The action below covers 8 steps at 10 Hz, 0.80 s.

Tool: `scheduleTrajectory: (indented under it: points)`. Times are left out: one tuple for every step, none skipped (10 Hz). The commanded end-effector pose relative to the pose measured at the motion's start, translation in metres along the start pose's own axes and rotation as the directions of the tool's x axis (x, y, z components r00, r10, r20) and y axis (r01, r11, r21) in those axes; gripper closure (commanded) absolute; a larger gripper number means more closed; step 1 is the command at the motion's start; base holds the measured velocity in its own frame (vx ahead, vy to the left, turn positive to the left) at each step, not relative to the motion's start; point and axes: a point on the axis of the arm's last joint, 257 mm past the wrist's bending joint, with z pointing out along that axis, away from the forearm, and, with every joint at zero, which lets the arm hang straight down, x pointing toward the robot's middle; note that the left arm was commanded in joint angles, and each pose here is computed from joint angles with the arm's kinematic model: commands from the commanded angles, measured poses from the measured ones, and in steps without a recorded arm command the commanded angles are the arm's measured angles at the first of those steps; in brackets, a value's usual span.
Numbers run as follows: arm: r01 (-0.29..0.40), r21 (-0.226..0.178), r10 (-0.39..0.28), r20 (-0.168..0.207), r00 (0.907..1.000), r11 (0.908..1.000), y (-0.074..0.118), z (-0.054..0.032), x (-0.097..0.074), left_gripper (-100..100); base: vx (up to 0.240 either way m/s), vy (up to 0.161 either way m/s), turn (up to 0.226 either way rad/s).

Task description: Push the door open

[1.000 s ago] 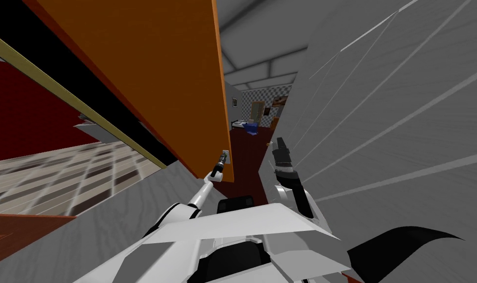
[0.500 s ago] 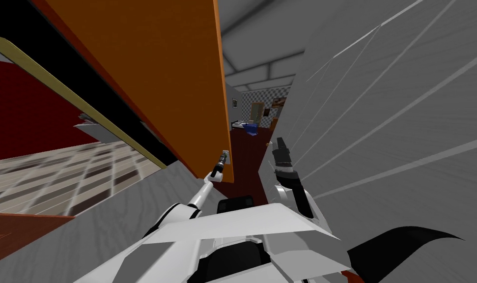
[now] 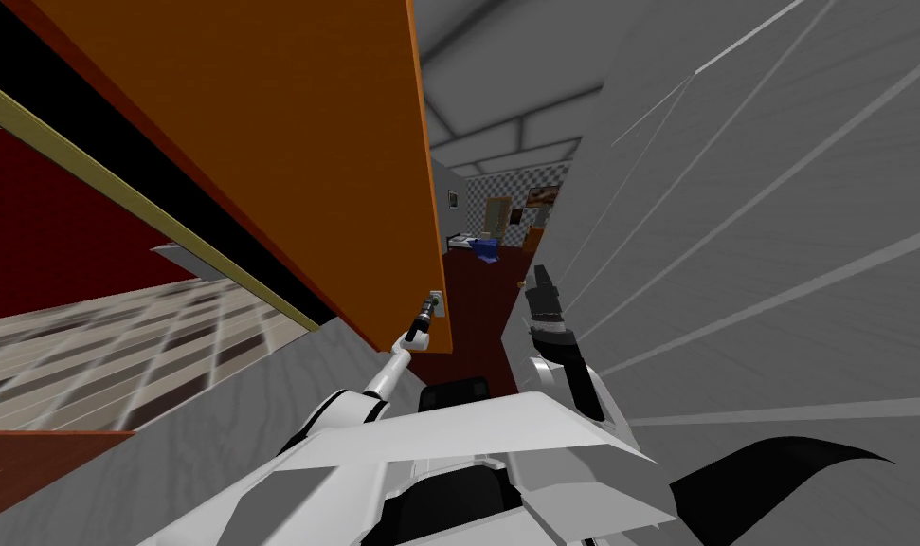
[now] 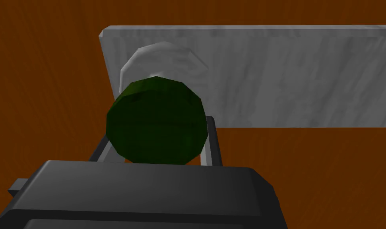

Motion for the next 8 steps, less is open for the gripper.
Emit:
scheduleTrajectory:
  points:
    - [-0.017,0.020,0.016,0.044,0.9989,0.9996,-0.009,0.0017,-0.026,100,0.213,-0.018,0.142]
    - [-0.021,0.022,0.020,0.061,0.9979,0.9995,-0.009,0.0021,-0.033,100,0.194,0.006,0.105]
    - [-0.015,0.016,0.014,0.049,0.9987,0.9998,-0.011,-0.0001,-0.028,-100,-0.040,-0.030,0.072]
    - [-0.015,0.016,0.014,0.049,0.9987,0.9998,-0.011,-0.0001,-0.028,-100,-0.150,-0.078,0.007]
    - [-0.012,0.014,0.011,0.050,0.9987,0.9998,-0.010,-0.0002,-0.028,-100,-0.182,-0.064,0.010]
    - [-0.007,0.012,0.007,0.050,0.9987,0.9999,-0.009,-0.0003,-0.027,-100,-0.200,-0.054,0.026]
    - [-0.002,0.010,0.001,0.049,0.9988,1.0000,-0.009,-0.0003,-0.025,-100,-0.224,-0.068,0.036]
    - [0.005,0.008,-0.006,0.048,0.9988,1.0000,-0.008,-0.0003,-0.022,-100,-0.232,-0.088,0.034]
